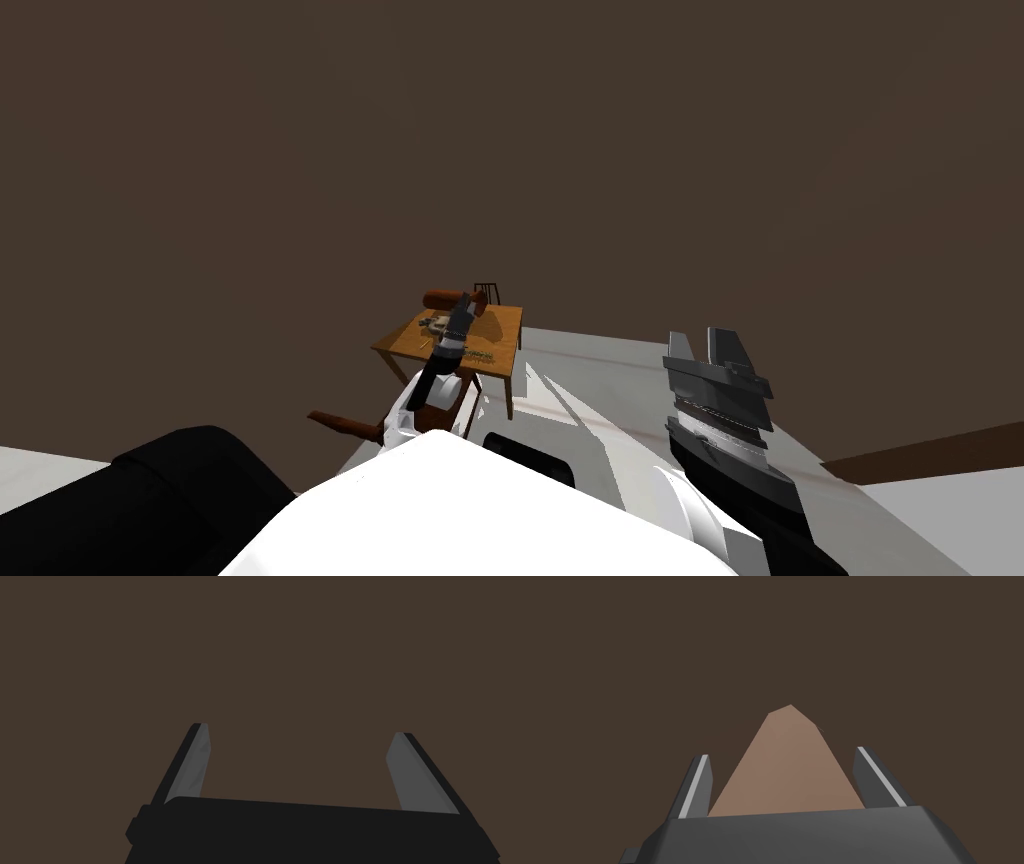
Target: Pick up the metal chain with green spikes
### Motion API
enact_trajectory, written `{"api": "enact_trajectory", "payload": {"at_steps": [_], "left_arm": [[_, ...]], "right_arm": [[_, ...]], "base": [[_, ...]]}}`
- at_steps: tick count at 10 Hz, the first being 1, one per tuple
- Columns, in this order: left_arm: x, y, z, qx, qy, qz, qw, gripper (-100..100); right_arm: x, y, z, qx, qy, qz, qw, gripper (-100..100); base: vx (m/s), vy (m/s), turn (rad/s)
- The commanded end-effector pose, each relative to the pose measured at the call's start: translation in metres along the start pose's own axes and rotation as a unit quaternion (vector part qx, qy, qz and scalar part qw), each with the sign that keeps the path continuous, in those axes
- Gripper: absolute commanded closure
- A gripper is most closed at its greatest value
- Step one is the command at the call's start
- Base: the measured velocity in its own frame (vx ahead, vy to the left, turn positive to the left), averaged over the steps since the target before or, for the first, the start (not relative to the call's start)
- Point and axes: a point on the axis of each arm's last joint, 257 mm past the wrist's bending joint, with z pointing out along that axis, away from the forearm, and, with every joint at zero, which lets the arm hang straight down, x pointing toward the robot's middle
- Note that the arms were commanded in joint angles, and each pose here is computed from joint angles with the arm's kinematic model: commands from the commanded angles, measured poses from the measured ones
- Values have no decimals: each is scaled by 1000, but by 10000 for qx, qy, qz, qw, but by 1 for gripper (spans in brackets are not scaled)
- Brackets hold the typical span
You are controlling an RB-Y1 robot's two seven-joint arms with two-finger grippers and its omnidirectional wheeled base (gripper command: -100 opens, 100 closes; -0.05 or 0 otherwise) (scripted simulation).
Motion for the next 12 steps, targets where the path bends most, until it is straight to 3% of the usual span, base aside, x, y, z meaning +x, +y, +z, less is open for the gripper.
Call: {"api": "enact_trajectory", "payload": {"at_steps": [1, 5, 6, 11, 12], "left_arm": [[7, 23, 4, -247, 100, 0, 9996, -100], [20, 79, 10, -840, 316, -24, 9960, -100], [21, 91, 5, -983, 331, -20, 9946, -100], [33, 152, 7, -1699, 516, -71, 9841, -100], [34, 167, -1, -1867, 528, -63, 9810, -100]], "right_arm": [[0, 0, 0, 0, 0, 0, 10000, 0], [0, 0, 0, 0, 0, 0, 10000, 0], [0, 0, 0, 0, 0, 0, 10000, 0], [0, 0, 0, 0, 0, 0, 10000, 0], [0, 0, 0, 0, 0, 0, 10000, 0]], "base": [[-46, 35, -36], [-51, 42, -54], [-53, 45, -27], [-37, 31, -40], [-33, 27, -30]]}}
